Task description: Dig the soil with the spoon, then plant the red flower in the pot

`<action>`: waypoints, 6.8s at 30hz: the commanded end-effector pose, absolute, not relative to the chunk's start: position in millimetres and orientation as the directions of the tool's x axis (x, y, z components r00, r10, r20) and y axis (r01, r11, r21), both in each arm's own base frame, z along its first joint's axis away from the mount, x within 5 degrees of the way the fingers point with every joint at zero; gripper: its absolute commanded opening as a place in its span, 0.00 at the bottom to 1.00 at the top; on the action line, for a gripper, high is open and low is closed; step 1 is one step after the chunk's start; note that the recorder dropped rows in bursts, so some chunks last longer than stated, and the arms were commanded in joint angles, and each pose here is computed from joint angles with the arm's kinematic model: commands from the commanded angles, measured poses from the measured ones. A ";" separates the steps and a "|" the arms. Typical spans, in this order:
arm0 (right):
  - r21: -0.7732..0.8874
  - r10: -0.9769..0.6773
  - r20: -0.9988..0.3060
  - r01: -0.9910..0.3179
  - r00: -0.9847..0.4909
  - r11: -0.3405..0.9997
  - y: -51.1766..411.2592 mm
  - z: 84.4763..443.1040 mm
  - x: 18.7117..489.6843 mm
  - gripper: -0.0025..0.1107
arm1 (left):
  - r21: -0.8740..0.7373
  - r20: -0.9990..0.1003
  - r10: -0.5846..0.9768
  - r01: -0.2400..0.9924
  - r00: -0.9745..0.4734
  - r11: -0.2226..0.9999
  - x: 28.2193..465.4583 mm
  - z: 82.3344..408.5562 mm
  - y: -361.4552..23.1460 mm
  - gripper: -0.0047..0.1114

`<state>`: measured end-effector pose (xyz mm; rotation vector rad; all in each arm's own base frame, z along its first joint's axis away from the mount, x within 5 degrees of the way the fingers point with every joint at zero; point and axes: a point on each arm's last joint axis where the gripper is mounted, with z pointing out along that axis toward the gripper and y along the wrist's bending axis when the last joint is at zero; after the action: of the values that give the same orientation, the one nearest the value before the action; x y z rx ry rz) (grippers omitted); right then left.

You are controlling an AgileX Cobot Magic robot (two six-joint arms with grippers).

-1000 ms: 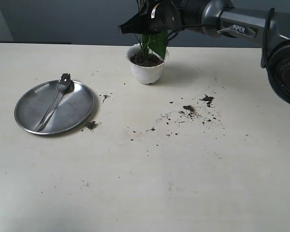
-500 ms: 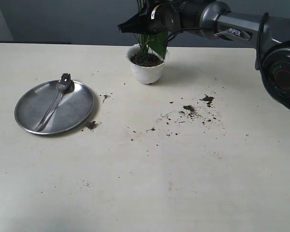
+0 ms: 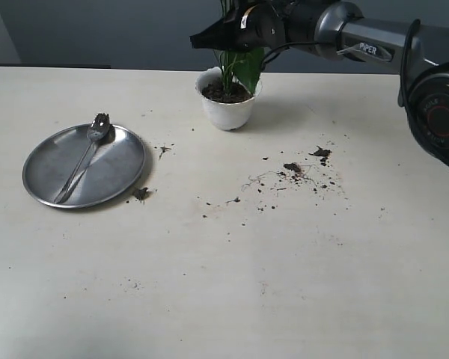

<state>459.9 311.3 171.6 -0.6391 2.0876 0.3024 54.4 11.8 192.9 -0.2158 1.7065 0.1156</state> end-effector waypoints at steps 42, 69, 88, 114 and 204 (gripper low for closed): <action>-0.121 -0.460 -0.555 -0.480 -0.693 0.869 285.6 146.3 436.2 0.64 | -0.057 -0.988 -0.085 -0.210 -0.128 0.976 54.3 192.3 11.7 0.05; -0.132 -0.571 -0.506 -0.597 -0.646 0.792 272.1 207.8 420.4 0.64 | -0.057 -0.988 -0.085 -0.210 -0.128 0.976 54.3 192.3 11.7 0.05; 0.157 -0.358 -0.600 -0.545 -0.715 0.824 242.5 219.0 443.8 0.75 | -0.057 -0.988 -0.085 -0.210 -0.128 0.976 54.3 192.3 11.7 0.05; 0.188 -0.234 -0.684 -0.477 -0.691 0.858 183.5 286.4 449.8 0.66 | -0.057 -0.988 -0.085 -0.210 -0.128 0.976 54.3 192.3 11.7 0.05; 0.004 -0.010 -0.979 -0.065 -0.206 0.998 3.0 195.4 52.7 0.02 | -0.057 -0.988 -0.085 -0.210 -0.129 0.976 54.3 192.2 11.7 0.05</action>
<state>54.3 4.0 203.1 -0.0543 1.7880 0.0689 54.4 11.8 192.9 -0.2158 1.7065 0.1156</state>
